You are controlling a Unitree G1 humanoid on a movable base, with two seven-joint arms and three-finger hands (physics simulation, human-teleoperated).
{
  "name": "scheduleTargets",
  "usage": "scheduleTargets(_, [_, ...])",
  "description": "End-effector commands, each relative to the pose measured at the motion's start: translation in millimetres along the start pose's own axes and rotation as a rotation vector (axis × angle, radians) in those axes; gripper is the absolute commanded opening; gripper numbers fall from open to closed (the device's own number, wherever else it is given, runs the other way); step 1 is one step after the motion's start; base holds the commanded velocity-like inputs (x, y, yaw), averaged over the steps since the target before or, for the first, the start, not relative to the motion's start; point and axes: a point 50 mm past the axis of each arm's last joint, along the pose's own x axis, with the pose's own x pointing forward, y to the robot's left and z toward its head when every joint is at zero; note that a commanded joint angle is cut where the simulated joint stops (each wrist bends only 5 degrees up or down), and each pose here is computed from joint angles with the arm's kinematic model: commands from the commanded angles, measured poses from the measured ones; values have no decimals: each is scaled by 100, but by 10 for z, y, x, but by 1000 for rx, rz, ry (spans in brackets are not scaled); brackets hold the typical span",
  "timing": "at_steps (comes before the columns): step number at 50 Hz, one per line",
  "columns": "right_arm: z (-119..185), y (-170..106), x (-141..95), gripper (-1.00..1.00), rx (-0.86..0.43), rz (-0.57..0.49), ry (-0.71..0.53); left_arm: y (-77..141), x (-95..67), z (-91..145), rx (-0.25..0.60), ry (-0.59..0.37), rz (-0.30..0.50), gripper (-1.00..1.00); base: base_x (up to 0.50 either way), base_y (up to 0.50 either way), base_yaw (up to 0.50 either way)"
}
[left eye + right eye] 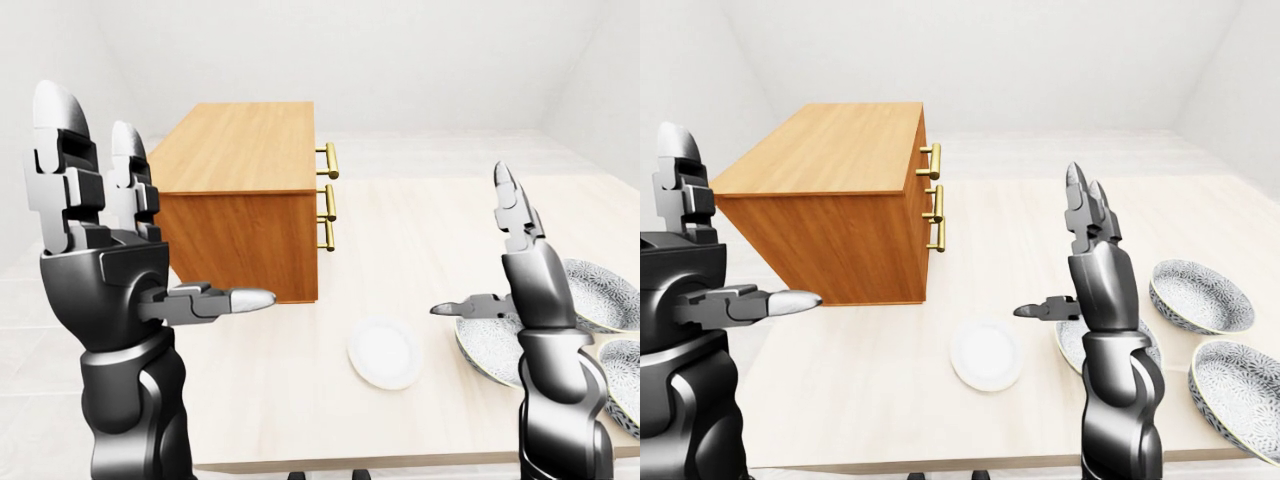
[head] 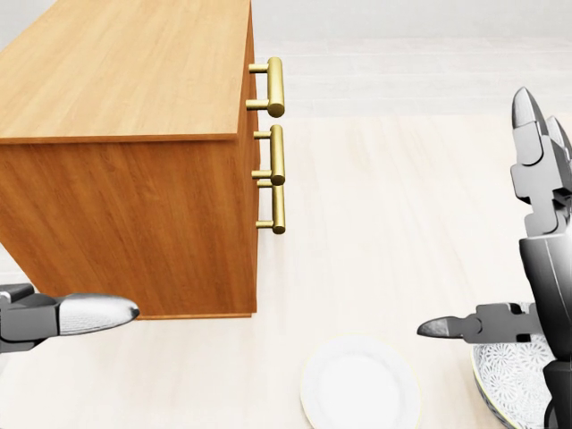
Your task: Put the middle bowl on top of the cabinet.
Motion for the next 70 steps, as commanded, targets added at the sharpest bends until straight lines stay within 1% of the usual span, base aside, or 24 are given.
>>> scheduleTargets(1, [-145,-82,-123,100,-51,5,86,55,18,-16,16,2,19,100,0,0,0])
scheduleTargets(5, [-156,-93,-148,100,-68,6,100,55,13,-27,20,9,16,100,0,0,0])
scheduleTargets(9, [-224,-42,-195,100,-90,22,143,77,7,39,30,-16,26,100,0,0,0])
scheduleTargets(12, [-222,-75,-209,100,-110,18,149,85,3,11,32,-3,27,100,0,0,0])
scheduleTargets(14, [-205,-95,-198,100,-113,18,143,75,-1,-3,53,6,14,100,0,0,0])
scheduleTargets(15, [-195,-111,-187,100,-128,13,138,81,2,17,37,-5,25,100,0,0,0])
scheduleTargets(18, [-181,-105,-185,100,-144,24,136,90,-2,13,42,-2,25,100,0,0,0])
scheduleTargets(20, [-183,-106,-195,100,-143,26,140,92,-6,18,37,-3,30,100,0,0,0])
scheduleTargets(22, [-215,-96,-210,100,-143,28,157,83,-1,69,38,-27,30,100,0,0,0])
scheduleTargets(26, [-237,-107,-225,100,-147,30,171,93,-8,48,32,-16,34,100,0,0,0])
scheduleTargets(30, [-257,-140,-222,100,-145,27,178,87,-3,74,32,-29,36,100,0,0,0])
scheduleTargets(34, [-241,-171,-245,100,-156,31,178,101,-7,67,35,-24,44,100,0,0,0])
scheduleTargets(38, [-274,-228,-287,100,-175,27,199,102,-7,67,32,-25,50,100,0,0,0])
scheduleTargets(42, [-316,-208,-349,100,-184,43,235,100,-11,89,31,-33,51,100,0,0,0])
scheduleTargets(43, [-328,-206,-362,100,-191,46,244,102,-11,91,32,-34,52,100,0,0,0])
scheduleTargets(45, [-297,-223,-361,100,-249,52,243,99,-17,56,44,-16,50,100,0,0,0])
scheduleTargets(47, [-259,-177,-378,100,-254,83,243,93,-16,75,41,-25,49,100,0,0,0])
scheduleTargets(48, [-255,-168,-388,100,-282,81,249,102,-25,73,41,-21,51,100,0,0,0])
scheduleTargets(51, [-261,-131,-389,100,-286,89,261,104,-22,66,41,-19,54,100,0,0,0])
scheduleTargets(54, [-308,-142,-423,100,-326,95,291,102,-32,72,39,-19,52,100,0,0,0])
scheduleTargets(57, [-288,-127,-447,100,-369,111,273,102,-30,68,39,-17,52,100,0,0,0])
scheduleTargets(61, [-319,-97,-469,100,-404,121,288,94,-33,77,39,-21,50,100,0,0,0])
scheduleTargets(65, [-310,-161,-456,100,-464,118,313,75,-48,103,47,-27,44,100,0,0,0])
scheduleTargets(70, [-292,-204,-436,100,-468,111,326,94,-46,92,59,-22,49,100,0,0,0])
